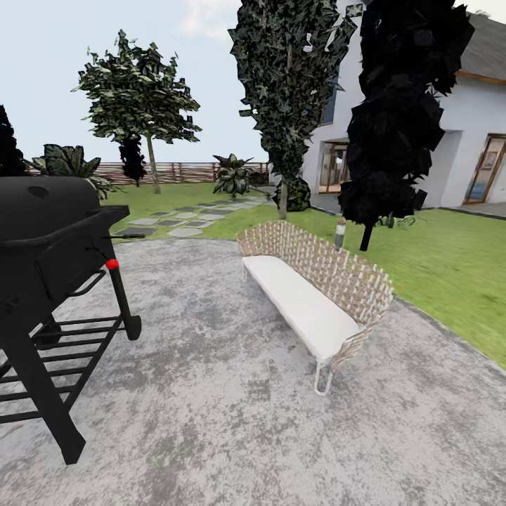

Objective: Pick up the pesticide atomizer in the garden and spray insectifuge to fully cover both potted plants in the garden.

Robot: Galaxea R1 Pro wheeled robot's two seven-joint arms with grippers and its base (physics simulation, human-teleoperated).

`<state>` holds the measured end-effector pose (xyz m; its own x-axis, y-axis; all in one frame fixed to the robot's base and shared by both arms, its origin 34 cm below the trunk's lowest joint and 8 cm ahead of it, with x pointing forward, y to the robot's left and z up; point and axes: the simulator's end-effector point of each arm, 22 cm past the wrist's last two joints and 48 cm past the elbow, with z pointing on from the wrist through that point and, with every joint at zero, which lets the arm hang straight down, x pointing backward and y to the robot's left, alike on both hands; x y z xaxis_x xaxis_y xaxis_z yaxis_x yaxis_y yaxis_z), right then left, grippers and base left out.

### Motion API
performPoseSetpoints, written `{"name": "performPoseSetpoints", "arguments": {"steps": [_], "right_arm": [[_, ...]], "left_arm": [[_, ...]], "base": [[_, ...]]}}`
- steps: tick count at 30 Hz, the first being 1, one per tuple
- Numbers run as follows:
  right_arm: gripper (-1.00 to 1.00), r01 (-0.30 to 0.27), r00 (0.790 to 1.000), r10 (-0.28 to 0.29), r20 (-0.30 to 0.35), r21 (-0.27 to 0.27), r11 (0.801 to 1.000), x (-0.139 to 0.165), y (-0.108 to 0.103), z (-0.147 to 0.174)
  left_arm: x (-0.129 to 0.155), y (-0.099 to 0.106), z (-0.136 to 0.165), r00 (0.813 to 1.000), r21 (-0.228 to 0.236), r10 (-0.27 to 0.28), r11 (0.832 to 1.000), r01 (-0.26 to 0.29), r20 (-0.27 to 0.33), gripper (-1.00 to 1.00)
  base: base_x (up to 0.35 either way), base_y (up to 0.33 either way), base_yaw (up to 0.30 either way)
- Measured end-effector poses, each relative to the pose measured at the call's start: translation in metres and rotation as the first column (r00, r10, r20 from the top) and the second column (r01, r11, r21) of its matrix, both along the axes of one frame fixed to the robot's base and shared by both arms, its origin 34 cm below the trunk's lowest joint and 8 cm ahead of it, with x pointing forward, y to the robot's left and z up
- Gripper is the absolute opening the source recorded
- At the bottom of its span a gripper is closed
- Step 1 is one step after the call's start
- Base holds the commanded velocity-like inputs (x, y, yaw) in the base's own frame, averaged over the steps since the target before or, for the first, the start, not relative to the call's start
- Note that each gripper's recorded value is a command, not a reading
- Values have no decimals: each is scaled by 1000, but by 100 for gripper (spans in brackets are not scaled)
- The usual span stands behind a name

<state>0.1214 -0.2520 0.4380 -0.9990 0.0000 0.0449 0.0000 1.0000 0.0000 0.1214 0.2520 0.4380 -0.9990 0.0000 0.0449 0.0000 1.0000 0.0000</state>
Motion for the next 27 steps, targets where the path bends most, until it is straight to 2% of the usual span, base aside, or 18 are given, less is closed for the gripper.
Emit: {"name": "performPoseSetpoints", "arguments": {"steps": [1,6,9,13,27], "right_arm": [[100,-2,1000,2,7,10,1000,3,5,0],[100,-2,1000,2,13,10,1000,6,5,0],[100,-3,999,2,39,22,1000,21,15,0],[100,-4,998,2,68,24,1000,38,16,0],[100,-2,997,0,76,24,1000,43,16,0]], "left_arm": [[-4,-1,0,1000,-3,-2,1000,2,-10,100],[-6,-1,0,1000,-3,-1,1000,1,-15,100],[-6,-1,0,1000,-3,-1,1000,1,-14,100],[-6,-2,0,1000,-4,-1,1000,1,-12,100],[-5,-3,0,1000,-4,3,1000,-3,-12,100]], "base": [[0,0,0],[0,0,0],[0,0,0],[0,0,0],[0,0,0]]}}
